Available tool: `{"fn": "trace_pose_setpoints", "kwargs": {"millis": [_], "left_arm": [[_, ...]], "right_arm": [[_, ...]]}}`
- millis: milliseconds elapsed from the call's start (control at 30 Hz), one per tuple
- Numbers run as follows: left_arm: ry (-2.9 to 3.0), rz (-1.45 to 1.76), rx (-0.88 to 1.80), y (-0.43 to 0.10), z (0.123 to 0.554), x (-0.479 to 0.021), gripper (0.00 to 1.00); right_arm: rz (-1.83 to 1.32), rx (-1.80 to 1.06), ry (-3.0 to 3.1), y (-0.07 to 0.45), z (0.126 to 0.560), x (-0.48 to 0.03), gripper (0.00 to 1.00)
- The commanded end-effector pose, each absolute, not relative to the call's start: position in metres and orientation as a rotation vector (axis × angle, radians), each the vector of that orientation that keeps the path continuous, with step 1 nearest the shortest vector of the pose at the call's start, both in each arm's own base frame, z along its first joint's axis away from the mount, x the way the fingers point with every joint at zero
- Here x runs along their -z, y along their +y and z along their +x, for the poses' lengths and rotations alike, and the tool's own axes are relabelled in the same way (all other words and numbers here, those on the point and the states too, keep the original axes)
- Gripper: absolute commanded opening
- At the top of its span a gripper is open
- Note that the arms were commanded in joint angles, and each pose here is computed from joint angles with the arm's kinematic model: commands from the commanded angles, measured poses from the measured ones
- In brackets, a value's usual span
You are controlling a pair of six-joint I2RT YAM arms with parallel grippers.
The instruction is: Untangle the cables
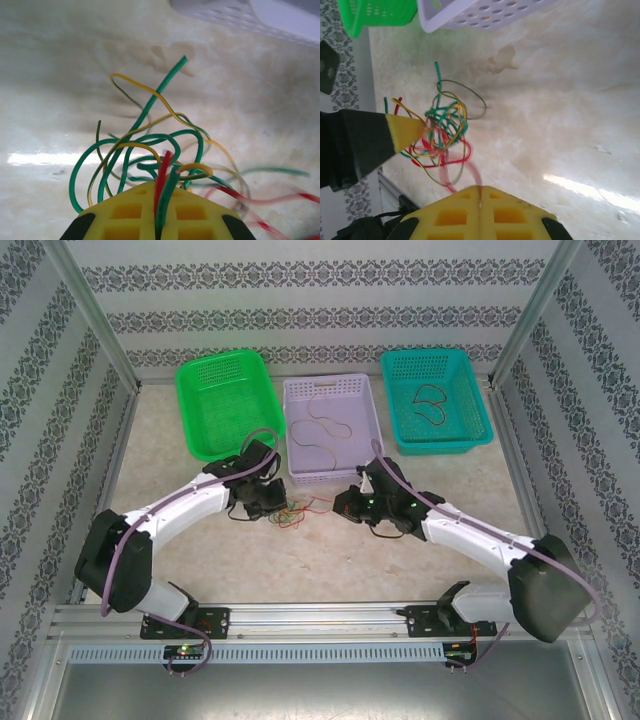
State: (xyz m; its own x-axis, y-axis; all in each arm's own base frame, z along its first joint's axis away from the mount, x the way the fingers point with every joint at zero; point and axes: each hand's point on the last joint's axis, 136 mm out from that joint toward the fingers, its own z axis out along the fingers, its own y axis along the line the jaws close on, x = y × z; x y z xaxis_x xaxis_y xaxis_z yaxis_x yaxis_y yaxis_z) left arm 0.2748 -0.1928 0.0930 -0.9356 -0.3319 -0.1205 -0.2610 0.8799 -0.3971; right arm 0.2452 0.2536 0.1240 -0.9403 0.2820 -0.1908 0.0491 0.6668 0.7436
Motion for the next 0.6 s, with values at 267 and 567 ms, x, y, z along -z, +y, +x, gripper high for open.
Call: {"fn": "trace_pose_setpoints", "kwargs": {"millis": [267, 567], "left_arm": [[2.967, -0.561, 0.303, -0.153, 0.255, -0.068, 0.19], [2.987, -0.407, 0.404, -0.169, 0.253, -0.075, 0.0]], "right_arm": [[0.342, -1.031, 2.647, 0.235, 0.246, -0.099, 0.0], [0.142, -1.259, 2.652, 0.309, 0.246, -0.108, 0.52]]}}
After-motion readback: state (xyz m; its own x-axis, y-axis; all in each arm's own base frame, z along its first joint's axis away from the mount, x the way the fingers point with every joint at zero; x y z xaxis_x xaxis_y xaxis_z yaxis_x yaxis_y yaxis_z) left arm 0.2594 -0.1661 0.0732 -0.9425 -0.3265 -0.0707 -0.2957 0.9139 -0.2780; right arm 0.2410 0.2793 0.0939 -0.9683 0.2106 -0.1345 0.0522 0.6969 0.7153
